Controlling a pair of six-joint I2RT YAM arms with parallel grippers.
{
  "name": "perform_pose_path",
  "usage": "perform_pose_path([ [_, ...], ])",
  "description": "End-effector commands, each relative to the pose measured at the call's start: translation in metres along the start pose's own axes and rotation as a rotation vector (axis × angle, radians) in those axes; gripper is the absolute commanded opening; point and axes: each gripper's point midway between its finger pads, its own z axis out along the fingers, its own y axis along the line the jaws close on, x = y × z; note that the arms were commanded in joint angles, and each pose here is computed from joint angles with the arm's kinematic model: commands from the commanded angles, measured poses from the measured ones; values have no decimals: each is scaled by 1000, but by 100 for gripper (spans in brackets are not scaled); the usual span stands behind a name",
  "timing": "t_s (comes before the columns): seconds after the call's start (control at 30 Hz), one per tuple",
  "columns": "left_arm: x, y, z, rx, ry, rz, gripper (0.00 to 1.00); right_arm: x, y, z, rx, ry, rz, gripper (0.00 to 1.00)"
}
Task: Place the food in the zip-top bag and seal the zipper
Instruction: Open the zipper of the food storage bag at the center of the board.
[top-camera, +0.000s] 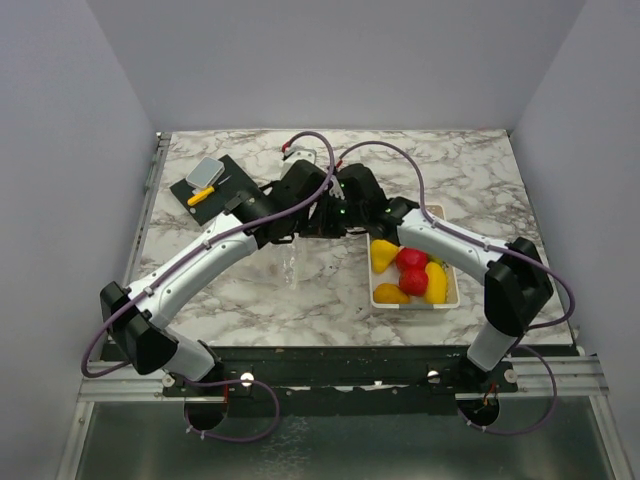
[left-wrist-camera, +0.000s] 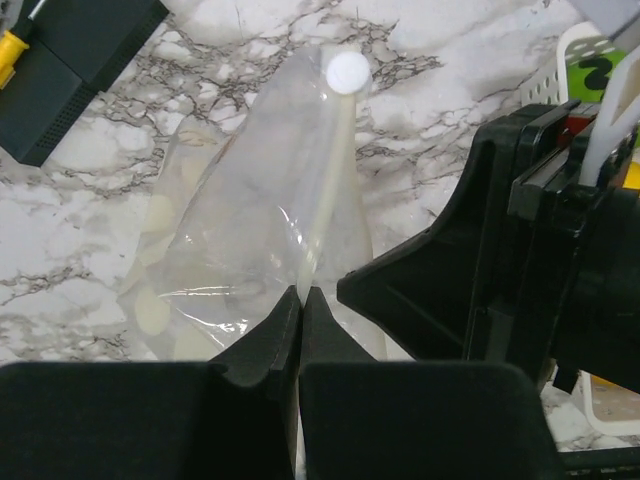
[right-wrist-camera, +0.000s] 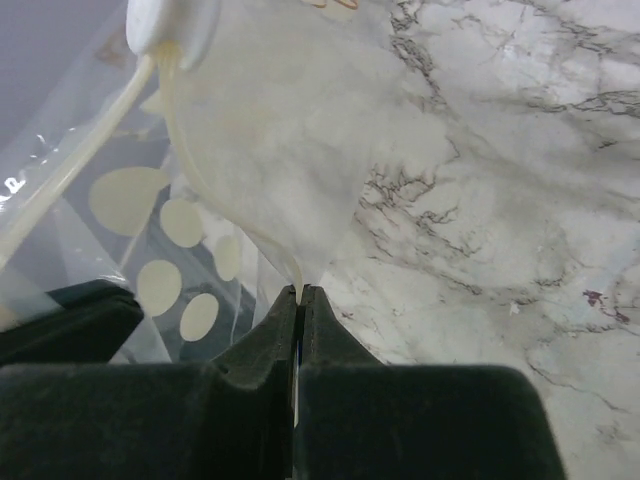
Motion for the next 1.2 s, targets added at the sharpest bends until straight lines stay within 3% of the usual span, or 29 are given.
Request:
perform_pose_path([
  [0.0, 14, -16, 18, 29, 30, -11, 0, -6, -19, -12, 107, -18, -38, 1],
  [0.43, 41, -12, 44, -24, 77, 33, 0, 25, -86, -30, 358, -4, -17, 1],
  [0.63, 30, -6, 33, -29, 49, 41, 0, 36, -113, -31, 443, 1, -15, 1],
  [1.17, 2, 26, -11, -96, 6, 80, 0, 43, -134, -27, 505, 0, -2, 1],
])
